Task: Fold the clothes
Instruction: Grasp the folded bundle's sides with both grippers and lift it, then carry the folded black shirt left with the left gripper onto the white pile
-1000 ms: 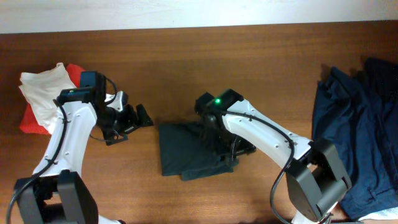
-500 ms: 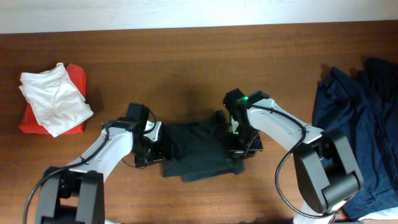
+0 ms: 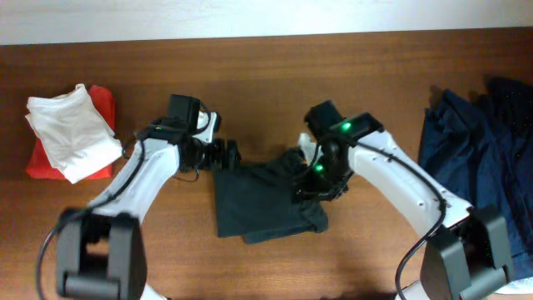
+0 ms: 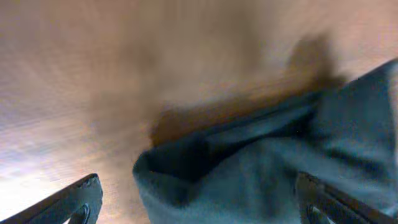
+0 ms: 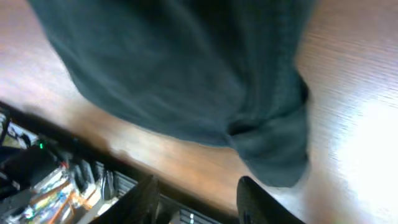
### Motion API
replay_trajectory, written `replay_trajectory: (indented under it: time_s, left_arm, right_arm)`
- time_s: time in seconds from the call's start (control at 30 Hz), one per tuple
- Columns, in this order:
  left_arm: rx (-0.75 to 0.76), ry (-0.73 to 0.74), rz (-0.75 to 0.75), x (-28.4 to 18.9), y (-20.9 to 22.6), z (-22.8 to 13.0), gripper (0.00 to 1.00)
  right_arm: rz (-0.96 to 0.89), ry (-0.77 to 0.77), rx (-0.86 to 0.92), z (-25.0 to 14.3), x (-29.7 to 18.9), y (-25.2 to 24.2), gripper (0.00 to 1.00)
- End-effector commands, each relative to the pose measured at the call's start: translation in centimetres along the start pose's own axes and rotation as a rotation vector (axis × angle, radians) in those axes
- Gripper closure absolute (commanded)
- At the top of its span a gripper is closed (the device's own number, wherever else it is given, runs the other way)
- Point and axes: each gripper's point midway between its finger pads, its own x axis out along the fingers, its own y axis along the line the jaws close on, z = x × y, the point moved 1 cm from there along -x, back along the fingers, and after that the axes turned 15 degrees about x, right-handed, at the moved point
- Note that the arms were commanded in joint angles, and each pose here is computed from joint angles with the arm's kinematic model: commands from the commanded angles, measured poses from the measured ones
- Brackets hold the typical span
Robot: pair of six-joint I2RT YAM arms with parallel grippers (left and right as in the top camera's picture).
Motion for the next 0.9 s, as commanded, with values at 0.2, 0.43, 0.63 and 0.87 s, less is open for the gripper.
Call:
replay_trajectory:
  time_s: [0.2, 0.43, 0.63, 0.87]
  left_arm:
    - [-0.192, 0.683, -0.047, 0.5, -0.6, -14.2, 0.02]
    - [-0.137, 0.065, -0.219, -1.3, -3.2, -1.8, 0.01]
    - [0.043, 0.063, -0.282, 1.3, -3.3, -2.4, 0.01]
    - [0.295, 0.117, -0.565, 5.9, -9.1, -4.8, 0.37]
  right_arm:
    - [-0.153, -0.085, 0.051, 0.1, 7.8, -6.9, 0.52]
    - [0.007, -0.401, 0.035, 10.1, 0.5, -5.7, 0.51]
    - [-0.035, -0.308, 0.074, 8.0, 1.2, -6.7, 0.44]
    - [-0.059, -0.271, 0.095, 7.1, 1.4, -7.4, 0.43]
